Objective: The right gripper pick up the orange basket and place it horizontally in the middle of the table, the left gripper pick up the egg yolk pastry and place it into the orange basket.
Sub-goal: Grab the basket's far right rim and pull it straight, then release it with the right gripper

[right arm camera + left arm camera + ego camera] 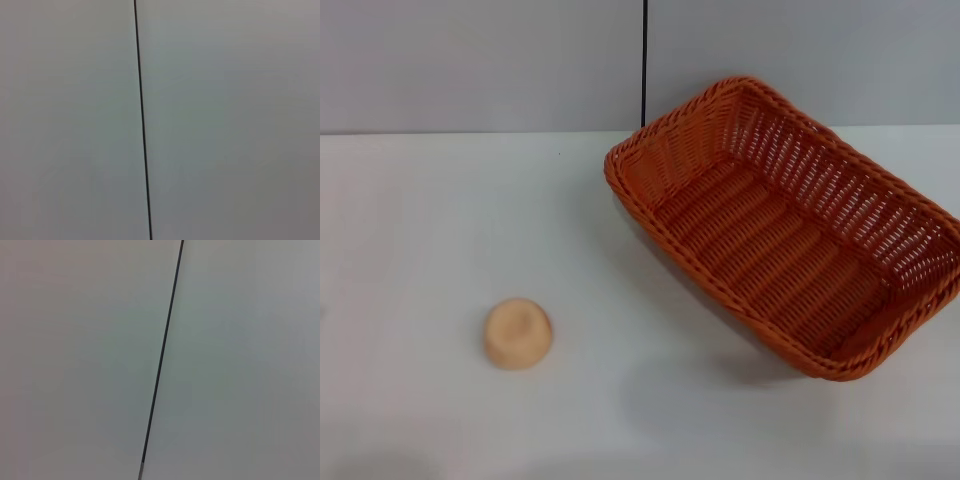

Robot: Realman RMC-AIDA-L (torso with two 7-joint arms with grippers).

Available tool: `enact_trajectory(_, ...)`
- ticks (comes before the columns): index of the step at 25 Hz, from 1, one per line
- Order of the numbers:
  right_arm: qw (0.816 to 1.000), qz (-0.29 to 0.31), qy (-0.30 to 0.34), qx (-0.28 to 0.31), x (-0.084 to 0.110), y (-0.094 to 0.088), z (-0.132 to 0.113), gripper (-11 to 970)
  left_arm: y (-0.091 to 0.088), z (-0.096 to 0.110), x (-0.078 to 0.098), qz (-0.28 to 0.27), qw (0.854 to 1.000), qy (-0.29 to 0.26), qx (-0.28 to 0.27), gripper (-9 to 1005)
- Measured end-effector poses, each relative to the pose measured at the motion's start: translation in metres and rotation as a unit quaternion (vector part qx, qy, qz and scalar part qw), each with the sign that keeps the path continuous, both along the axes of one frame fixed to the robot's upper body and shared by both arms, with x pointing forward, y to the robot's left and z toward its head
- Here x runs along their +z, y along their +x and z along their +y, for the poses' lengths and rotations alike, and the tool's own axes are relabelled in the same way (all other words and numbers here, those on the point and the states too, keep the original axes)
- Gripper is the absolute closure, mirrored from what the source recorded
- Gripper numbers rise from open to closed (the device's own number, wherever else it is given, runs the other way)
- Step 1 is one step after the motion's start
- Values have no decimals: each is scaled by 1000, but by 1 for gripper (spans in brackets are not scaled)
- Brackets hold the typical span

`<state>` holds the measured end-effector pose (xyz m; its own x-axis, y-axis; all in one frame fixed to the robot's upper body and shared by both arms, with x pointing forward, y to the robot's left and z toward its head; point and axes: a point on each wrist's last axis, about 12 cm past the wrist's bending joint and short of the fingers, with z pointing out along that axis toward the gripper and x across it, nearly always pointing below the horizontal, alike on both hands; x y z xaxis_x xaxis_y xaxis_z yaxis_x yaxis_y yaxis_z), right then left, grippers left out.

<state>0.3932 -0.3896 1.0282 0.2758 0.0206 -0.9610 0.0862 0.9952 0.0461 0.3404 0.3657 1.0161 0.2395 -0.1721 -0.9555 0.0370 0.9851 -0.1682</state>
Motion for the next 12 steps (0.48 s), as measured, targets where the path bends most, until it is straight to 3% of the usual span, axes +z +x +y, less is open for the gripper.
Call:
enact_trajectory(7,1000,-12,8,19,6,0,-4,129,0,1,0,2,1000,4,1,178)
enact_trajectory(12,998,-12,23,64,18,2,-17,130,3,3,1,0,1000,7,3,178)
